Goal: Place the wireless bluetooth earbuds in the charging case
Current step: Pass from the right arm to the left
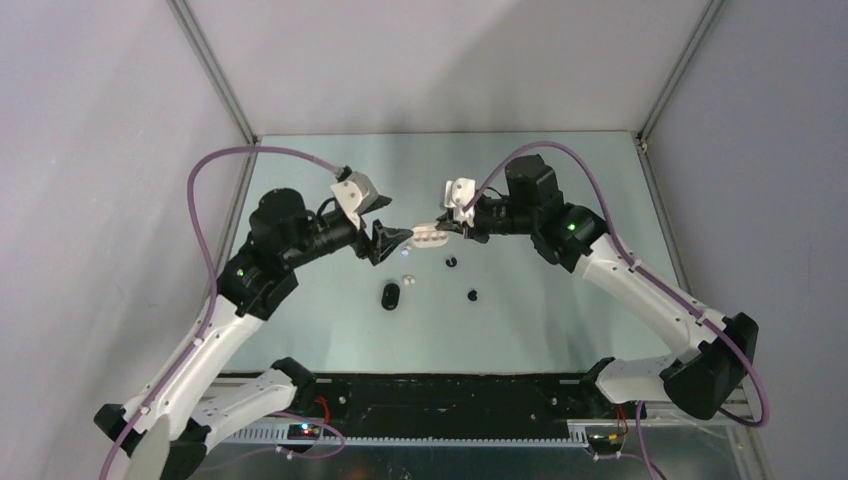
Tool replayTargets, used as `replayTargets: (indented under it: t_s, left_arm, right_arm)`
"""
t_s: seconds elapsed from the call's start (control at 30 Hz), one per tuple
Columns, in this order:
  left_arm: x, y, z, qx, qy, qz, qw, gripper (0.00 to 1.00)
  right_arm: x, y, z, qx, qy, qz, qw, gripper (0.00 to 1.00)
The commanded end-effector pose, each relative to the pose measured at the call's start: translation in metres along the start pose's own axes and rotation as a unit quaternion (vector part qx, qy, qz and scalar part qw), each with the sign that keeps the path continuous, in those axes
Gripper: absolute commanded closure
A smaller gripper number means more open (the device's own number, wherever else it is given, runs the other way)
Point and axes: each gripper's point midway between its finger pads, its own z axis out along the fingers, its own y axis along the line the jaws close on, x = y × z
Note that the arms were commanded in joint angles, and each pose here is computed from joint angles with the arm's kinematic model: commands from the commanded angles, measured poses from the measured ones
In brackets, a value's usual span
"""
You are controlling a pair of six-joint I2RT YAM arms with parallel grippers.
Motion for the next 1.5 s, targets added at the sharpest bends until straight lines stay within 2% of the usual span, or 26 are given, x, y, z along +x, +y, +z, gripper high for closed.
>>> replayTargets:
  t_s: [0.0,0.13,0.3,0.4,0.47,0.53,0.6,0.9,1.03,1.1,1.2,1.23,1.3,1.33,1.4,1.47]
  left_arm:
    - [-0.004,-0.019,-0.001,0.062,0.034,-0.067,0.995,0.29]
    - [-0.002,-0.026,0.009,0.106,0.058,-0.104,0.987,0.37]
    - [0.0,-0.028,0.021,0.136,0.081,-0.125,0.979,0.29]
    - [0.008,-0.025,0.027,0.13,0.095,-0.134,0.978,0.29]
    - [0.013,-0.023,0.03,0.129,0.102,-0.132,0.978,0.36]
    - [0.017,-0.023,0.031,0.135,0.108,-0.13,0.976,0.48]
    - [0.019,-0.024,0.032,0.141,0.112,-0.133,0.975,0.54]
    - [0.023,-0.027,0.034,0.152,0.119,-0.143,0.971,0.73]
    - [0.024,-0.027,0.035,0.155,0.12,-0.144,0.97,0.87]
    - [0.023,-0.025,0.034,0.153,0.118,-0.142,0.971,0.98]
    - [0.023,-0.023,0.034,0.148,0.118,-0.141,0.972,1.0]
    - [0.023,-0.021,0.034,0.144,0.118,-0.14,0.972,1.0]
    - [0.023,-0.02,0.032,0.139,0.117,-0.137,0.974,1.0]
    - [0.022,-0.019,0.031,0.138,0.116,-0.135,0.974,1.0]
    - [0.022,-0.018,0.03,0.134,0.114,-0.129,0.976,1.0]
    - [0.023,-0.018,0.028,0.131,0.114,-0.128,0.977,1.0]
  right_arm:
    - [-0.005,-0.025,-0.01,0.056,0.012,-0.143,0.988,1.0]
    - [-0.011,-0.022,-0.01,0.053,0.011,-0.186,0.981,1.0]
    - [-0.022,-0.019,-0.007,0.052,0.0,-0.215,0.975,1.0]
    - [-0.027,-0.015,-0.006,0.049,-0.006,-0.227,0.973,1.0]
    - [-0.031,-0.013,-0.005,0.048,-0.01,-0.233,0.971,1.0]
    - [-0.034,-0.012,-0.005,0.049,-0.013,-0.238,0.97,1.0]
    - [-0.035,-0.009,-0.005,0.045,-0.014,-0.242,0.969,1.0]
    - [-0.036,-0.003,-0.006,0.037,-0.012,-0.249,0.968,1.0]
    - [-0.034,-0.001,-0.003,0.033,-0.011,-0.248,0.968,1.0]
    - [-0.033,-0.001,-0.003,0.031,-0.01,-0.244,0.969,1.0]
    - [-0.031,0.0,-0.004,0.031,-0.008,-0.229,0.973,1.0]
    - [-0.03,0.0,-0.005,0.031,-0.007,-0.223,0.974,0.99]
    - [-0.029,0.0,-0.011,0.034,-0.004,-0.215,0.976,0.9]
    - [-0.03,0.0,-0.015,0.036,-0.003,-0.211,0.977,0.8]
    - [-0.033,-0.001,-0.024,0.044,-0.006,-0.196,0.98,0.7]
    - [-0.038,-0.002,-0.034,0.053,-0.013,-0.183,0.982,0.64]
